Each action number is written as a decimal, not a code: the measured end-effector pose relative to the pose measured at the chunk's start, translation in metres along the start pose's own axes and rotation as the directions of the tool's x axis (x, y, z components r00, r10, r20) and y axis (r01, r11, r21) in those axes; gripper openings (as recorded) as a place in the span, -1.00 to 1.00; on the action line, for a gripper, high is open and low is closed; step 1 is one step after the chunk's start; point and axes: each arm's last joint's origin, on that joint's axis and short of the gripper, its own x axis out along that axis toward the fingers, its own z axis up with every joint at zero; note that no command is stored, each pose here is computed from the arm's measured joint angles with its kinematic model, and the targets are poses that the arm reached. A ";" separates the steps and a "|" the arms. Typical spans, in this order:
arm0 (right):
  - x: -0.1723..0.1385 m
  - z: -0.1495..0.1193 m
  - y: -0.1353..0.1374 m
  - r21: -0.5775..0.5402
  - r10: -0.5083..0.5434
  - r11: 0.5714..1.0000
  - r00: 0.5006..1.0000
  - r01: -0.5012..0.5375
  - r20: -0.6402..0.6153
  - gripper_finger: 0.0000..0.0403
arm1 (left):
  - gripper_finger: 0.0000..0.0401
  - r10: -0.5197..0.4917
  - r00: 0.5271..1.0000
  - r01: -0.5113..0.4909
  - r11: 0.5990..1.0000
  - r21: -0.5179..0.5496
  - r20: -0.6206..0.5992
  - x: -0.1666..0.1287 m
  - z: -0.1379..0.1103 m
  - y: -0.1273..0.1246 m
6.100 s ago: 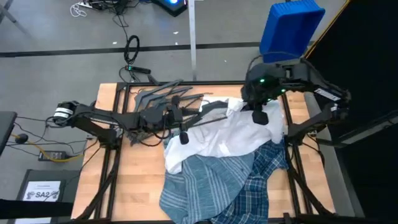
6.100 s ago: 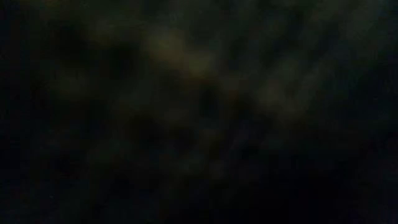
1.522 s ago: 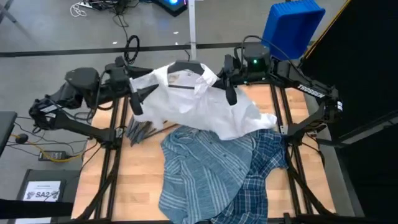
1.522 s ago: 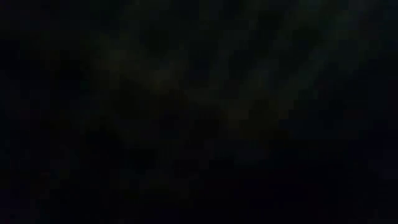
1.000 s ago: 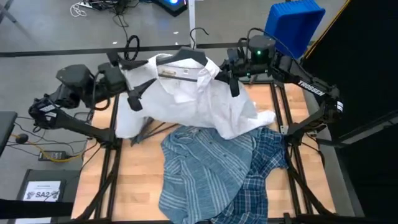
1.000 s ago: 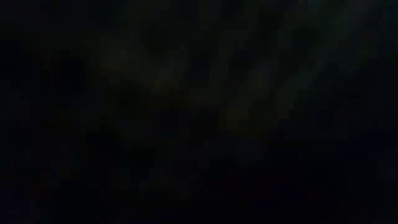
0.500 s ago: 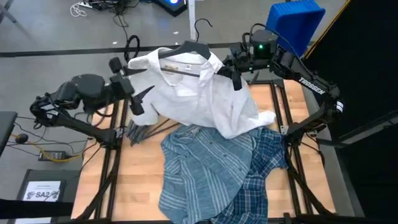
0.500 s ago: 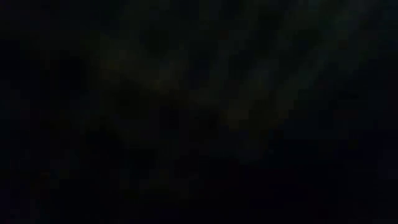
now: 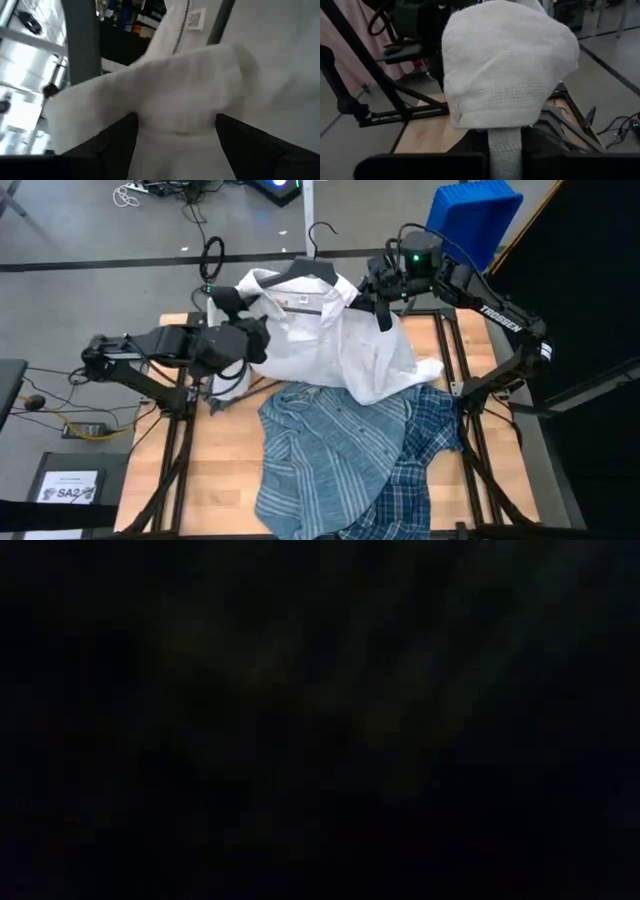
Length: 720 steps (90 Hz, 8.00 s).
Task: Hang clothes
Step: Insert the black hanger into the white shirt, then hang the white shirt on the hanging rack
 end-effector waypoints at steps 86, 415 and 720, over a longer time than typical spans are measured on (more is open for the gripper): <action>0.007 0.000 0.015 -0.021 0.102 0.995 0.995 -0.102 -0.007 -0.98 | -0.11 -0.007 1.000 0.007 1.000 0.011 -0.008 0.005 0.004 -0.005; -0.084 0.059 -0.001 -0.306 -0.237 0.833 0.797 0.461 0.555 0.16 | -0.99 0.472 0.876 -0.437 0.863 0.254 -0.099 0.132 -0.003 0.082; 0.042 -0.253 -0.026 0.499 0.202 0.866 0.938 -0.036 -0.282 -0.06 | 0.23 -0.818 -0.159 0.725 -0.476 -0.497 0.552 0.040 -0.052 -0.244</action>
